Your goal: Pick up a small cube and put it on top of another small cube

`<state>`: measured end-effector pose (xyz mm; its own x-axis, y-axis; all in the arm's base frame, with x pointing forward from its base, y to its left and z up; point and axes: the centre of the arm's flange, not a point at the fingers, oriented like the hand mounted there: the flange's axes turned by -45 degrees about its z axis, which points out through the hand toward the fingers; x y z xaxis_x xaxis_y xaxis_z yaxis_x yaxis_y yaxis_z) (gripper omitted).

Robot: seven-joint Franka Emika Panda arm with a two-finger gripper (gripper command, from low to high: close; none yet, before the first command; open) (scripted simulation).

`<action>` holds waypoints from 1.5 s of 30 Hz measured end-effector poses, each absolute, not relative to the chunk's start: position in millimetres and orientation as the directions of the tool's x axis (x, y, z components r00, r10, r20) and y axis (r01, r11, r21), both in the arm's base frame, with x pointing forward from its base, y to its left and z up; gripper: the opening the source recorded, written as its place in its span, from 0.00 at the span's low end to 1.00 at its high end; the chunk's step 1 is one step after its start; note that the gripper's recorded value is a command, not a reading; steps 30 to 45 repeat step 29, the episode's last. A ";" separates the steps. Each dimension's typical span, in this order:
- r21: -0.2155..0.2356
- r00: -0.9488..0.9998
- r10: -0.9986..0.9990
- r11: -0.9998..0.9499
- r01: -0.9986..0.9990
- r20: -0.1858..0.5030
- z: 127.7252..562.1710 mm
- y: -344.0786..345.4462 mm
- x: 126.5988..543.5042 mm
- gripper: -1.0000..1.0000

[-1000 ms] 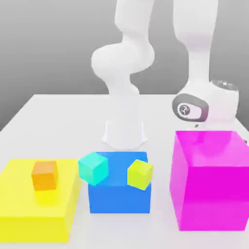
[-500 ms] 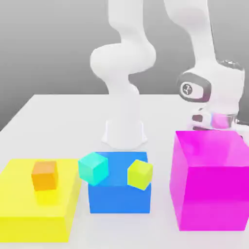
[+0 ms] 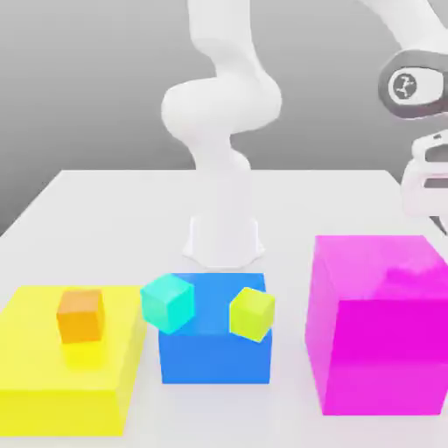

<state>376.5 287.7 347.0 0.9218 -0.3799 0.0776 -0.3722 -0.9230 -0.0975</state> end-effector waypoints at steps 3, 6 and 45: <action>-0.074 0.887 -0.458 -0.888 -0.453 0.056 354.6 223.6 409.9 0.00; -0.056 0.841 -0.540 -0.841 -0.538 0.031 360.7 154.1 431.0 0.00; -0.002 0.428 -0.904 -0.428 -0.904 -0.001 300.0 -82.7 350.9 1.00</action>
